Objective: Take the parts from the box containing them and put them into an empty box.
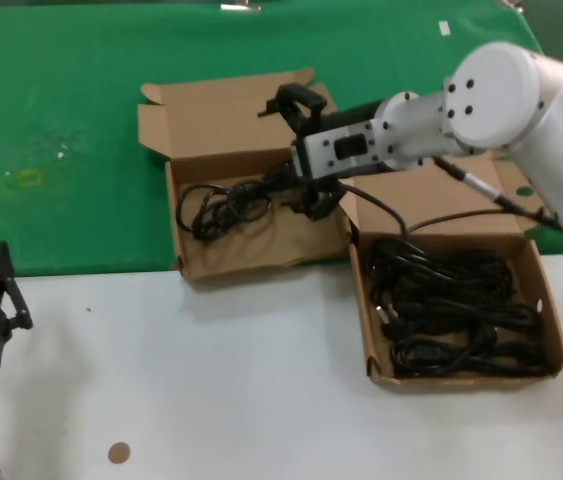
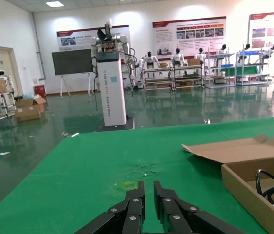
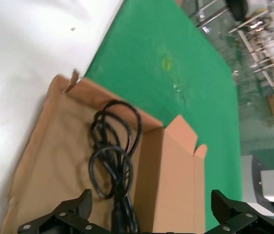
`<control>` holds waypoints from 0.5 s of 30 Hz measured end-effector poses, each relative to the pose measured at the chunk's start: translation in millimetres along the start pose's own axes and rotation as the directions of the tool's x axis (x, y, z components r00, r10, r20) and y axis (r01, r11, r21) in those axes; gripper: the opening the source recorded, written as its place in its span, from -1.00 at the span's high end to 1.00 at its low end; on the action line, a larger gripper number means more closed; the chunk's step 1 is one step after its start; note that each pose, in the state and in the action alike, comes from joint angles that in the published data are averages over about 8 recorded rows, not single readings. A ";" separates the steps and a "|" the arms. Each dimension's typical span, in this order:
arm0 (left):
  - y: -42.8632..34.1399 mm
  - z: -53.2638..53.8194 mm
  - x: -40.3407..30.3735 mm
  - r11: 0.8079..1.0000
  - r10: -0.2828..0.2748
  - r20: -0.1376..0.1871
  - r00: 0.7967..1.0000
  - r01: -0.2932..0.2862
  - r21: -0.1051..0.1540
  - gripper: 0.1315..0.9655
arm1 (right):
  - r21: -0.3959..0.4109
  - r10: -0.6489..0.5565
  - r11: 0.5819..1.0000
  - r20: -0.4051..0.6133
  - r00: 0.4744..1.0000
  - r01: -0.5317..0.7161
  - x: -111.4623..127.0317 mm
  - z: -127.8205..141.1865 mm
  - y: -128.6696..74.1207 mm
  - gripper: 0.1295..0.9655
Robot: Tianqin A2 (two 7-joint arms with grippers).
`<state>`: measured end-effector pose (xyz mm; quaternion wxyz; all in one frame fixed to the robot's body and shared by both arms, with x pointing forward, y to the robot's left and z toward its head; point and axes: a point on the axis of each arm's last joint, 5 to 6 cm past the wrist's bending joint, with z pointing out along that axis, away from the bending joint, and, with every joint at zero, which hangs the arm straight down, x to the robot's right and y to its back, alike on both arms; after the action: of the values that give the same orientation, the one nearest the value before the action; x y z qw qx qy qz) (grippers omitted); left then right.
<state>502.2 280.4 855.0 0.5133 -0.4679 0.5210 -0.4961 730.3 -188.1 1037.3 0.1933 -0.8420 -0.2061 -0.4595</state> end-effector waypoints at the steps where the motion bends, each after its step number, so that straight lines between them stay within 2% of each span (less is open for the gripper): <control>1: 0.0 0.0 0.0 1.000 0.000 0.000 1.000 0.000 0.000 0.92 | 0.007 0.012 1.000 -0.008 1.000 -0.012 -2.9 0.9 -0.6 -0.57; 6: 0.0 0.0 0.0 1.000 0.000 0.000 1.000 0.000 0.000 0.87 | 0.046 0.089 0.995 -0.057 0.994 -0.086 -20.3 5.1 -4.3 -0.79; 10: 0.0 0.0 0.0 1.000 0.000 0.000 1.000 0.000 0.000 0.77 | 0.081 0.163 0.984 -0.098 0.982 -0.155 -36.2 7.6 -7.2 -0.79; 15: 0.0 0.0 0.0 1.000 0.000 0.000 1.000 0.000 0.000 0.62 | 0.126 0.263 0.961 -0.147 0.953 -0.246 -56.6 9.0 -10.4 -0.90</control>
<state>502.2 280.4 855.0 0.5133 -0.4679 0.5210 -0.4961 703.2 -184.4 985.9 0.3115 -0.8098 -0.1035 -0.4863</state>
